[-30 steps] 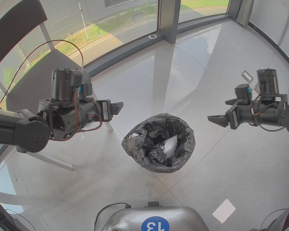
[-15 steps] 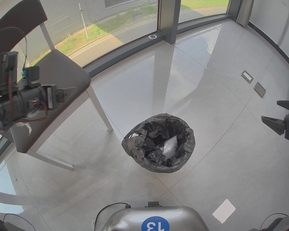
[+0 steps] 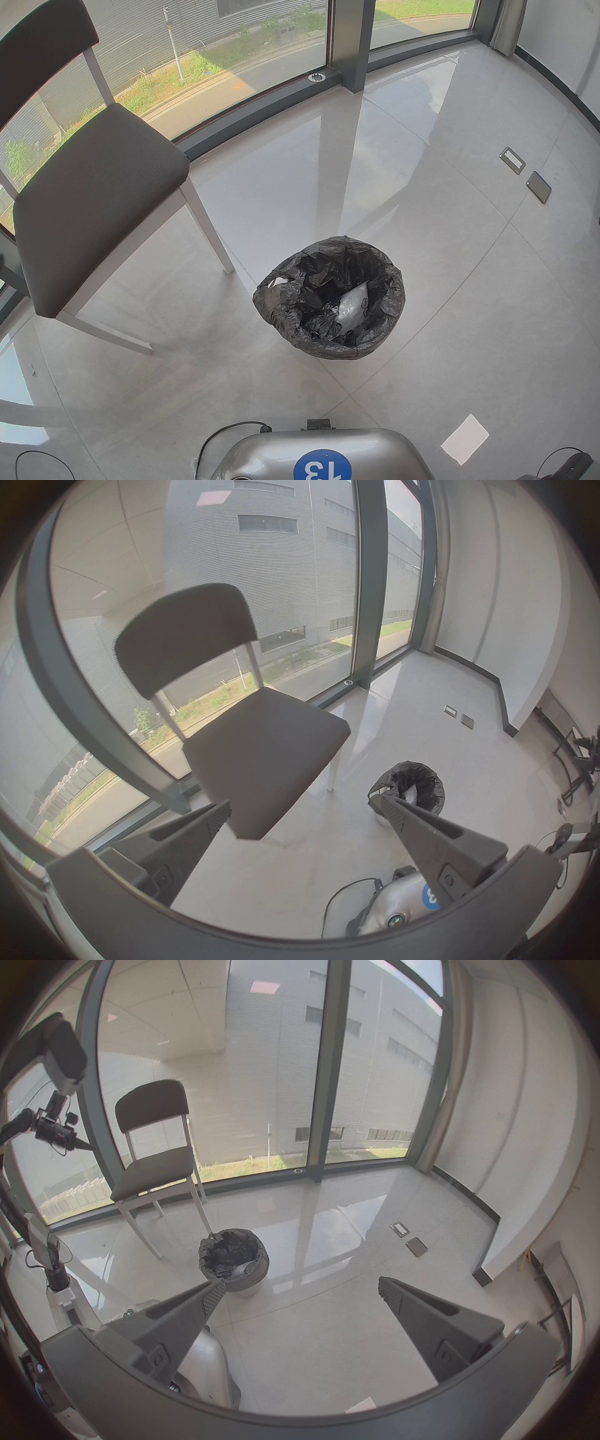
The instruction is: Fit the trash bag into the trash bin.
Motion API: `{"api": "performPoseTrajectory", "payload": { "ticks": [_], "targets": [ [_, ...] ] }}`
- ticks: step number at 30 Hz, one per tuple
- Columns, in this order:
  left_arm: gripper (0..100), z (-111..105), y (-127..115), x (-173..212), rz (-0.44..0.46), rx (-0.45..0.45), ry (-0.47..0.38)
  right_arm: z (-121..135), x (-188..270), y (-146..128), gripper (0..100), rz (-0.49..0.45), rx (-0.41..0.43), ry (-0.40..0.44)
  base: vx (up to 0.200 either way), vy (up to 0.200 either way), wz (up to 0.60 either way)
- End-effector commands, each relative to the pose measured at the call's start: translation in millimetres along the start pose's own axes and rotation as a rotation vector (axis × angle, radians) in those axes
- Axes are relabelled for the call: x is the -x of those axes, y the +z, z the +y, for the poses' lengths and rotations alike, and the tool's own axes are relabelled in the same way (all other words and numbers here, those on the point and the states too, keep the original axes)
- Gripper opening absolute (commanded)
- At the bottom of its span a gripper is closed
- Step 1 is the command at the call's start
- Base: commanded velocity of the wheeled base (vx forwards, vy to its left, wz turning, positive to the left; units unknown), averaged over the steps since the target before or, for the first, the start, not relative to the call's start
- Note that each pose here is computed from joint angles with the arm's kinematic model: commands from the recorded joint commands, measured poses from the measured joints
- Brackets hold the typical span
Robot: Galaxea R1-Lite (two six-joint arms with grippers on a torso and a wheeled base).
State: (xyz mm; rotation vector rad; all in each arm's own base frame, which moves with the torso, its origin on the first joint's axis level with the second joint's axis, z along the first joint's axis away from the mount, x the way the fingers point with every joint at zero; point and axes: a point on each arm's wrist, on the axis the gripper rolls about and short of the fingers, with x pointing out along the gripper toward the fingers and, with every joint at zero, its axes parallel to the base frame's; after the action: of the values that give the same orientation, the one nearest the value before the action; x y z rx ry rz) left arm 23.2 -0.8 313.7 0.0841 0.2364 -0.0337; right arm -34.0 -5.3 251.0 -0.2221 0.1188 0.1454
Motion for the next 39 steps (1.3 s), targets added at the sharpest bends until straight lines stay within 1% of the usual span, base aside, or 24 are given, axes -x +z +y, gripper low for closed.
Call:
{"api": "performPoseTrajectory", "payload": {
  "ticks": [1, 2, 3, 4, 5, 9, 12, 13, 15, 17, 18, 19, 20, 21, 22, 24, 25, 27, 30, 32, 35, 38, 39],
  "targets": [
    [100, 11, -48, 90, -0.137, 0.048, 0.099, 13, 62, -58, 100, -0.133, -0.050, -0.080, 0.000, 0.000, 0.00],
    [100, 11, -55, 95, -0.135, 0.049, 0.105, 14, 66, -65, 100, -0.134, -0.056, -0.091, 0.000, 0.000, 0.00],
    [100, 11, -57, 97, -0.135, 0.049, 0.107, 14, 67, -67, 100, -0.135, -0.058, -0.094, 0.000, 0.000, 0.00],
    [100, 10, -68, 104, -0.131, 0.052, 0.118, 16, 71, -78, 100, -0.134, -0.074, -0.111, 0.000, 0.000, 0.00],
    [100, 9, -73, 108, -0.134, 0.054, 0.129, 17, 72, -84, 100, -0.136, -0.084, -0.120, 0.000, 0.000, 0.00],
    [100, 4, -96, 123, -0.145, 0.064, 0.170, 24, 63, -93, 100, -0.059, -0.123, -0.174, 0.000, 0.000, 0.00],
    [100, 2, -111, 129, -0.144, 0.074, 0.183, 24, 61, -98, 100, -0.020, -0.182, -0.202, 0.000, 0.000, 0.00],
    [100, 1, -116, 131, -0.155, 0.080, 0.184, 25, 57, -102, 100, -0.004, -0.195, -0.193, 0.000, 0.000, 0.00],
    [100, 1, -121, 130, -0.163, 0.082, 0.181, 26, 48, -109, 100, 0.029, -0.192, -0.186, 0.000, 0.000, 0.00],
    [100, 3, -128, 126, -0.184, 0.086, 0.167, 28, 27, -122, 100, 0.051, -0.189, -0.185, 0.000, 0.000, 0.00],
    [100, 3, -128, 126, -0.186, 0.086, 0.166, 28, 26, -123, 100, 0.049, -0.190, -0.185, 0.000, 0.000, 0.00],
    [100, 4, -134, 122, -0.223, 0.101, 0.150, 30, 7, -133, 100, 0.019, -0.188, -0.186, 0.000, 0.000, 0.00],
    [100, 5, -135, 121, -0.223, 0.102, 0.147, 30, 5, -134, 100, 0.016, -0.188, -0.186, 0.000, 0.000, 0.00],
    [100, 7, -140, 116, -0.233, 0.109, 0.130, 32, -10, -146, 100, -0.015, -0.179, -0.184, 0.000, 0.000, 0.00],
    [100, 7, -141, 112, -0.235, 0.124, 0.137, 34, -21, -157, 100, -0.029, -0.161, -0.177, 0.000, 0.000, 0.00],
    [100, 6, -142, 106, -0.234, 0.146, 0.146, 35, -30, -161, 100, -0.108, -0.161, -0.159, 0.000, 0.000, 0.00],
    [100, 6, -144, 102, -0.229, 0.148, 0.142, 35, -31, -160, 100, -0.153, -0.175, -0.133, 0.000, 0.000, 0.00],
    [100, 5, -147, 92, -0.223, 0.147, 0.138, 36, -32, -161, 100, -0.154, -0.209, -0.099, 0.000, 0.000, 0.00],
    [100, 3, -151, 83, -0.214, 0.147, 0.139, 36, -32, -161, 100, -0.152, -0.215, -0.097, 0.000, 0.000, 0.00],
    [100, 0, -161, 59, -0.216, 0.146, 0.131, 37, -32, -161, 100, -0.153, -0.214, -0.086, 0.000, 0.000, 0.00],
    [100, -2, -171, 40, -0.228, 0.138, 0.125, 37, -32, -161, 100, -0.156, -0.215, -0.088, 0.000, 0.000, 0.00],
    [100, -3, -177, 34, -0.212, 0.135, 0.142, 36, -32, -161, 100, -0.157, -0.210, -0.090, 0.000, 0.000, 0.00],
    [100, -3, -177, 33, -0.194, 0.136, 0.181, 37, -32, -161, 100, -0.158, -0.205, -0.084, 0.000, 0.000, 0.00]
  ]
}}
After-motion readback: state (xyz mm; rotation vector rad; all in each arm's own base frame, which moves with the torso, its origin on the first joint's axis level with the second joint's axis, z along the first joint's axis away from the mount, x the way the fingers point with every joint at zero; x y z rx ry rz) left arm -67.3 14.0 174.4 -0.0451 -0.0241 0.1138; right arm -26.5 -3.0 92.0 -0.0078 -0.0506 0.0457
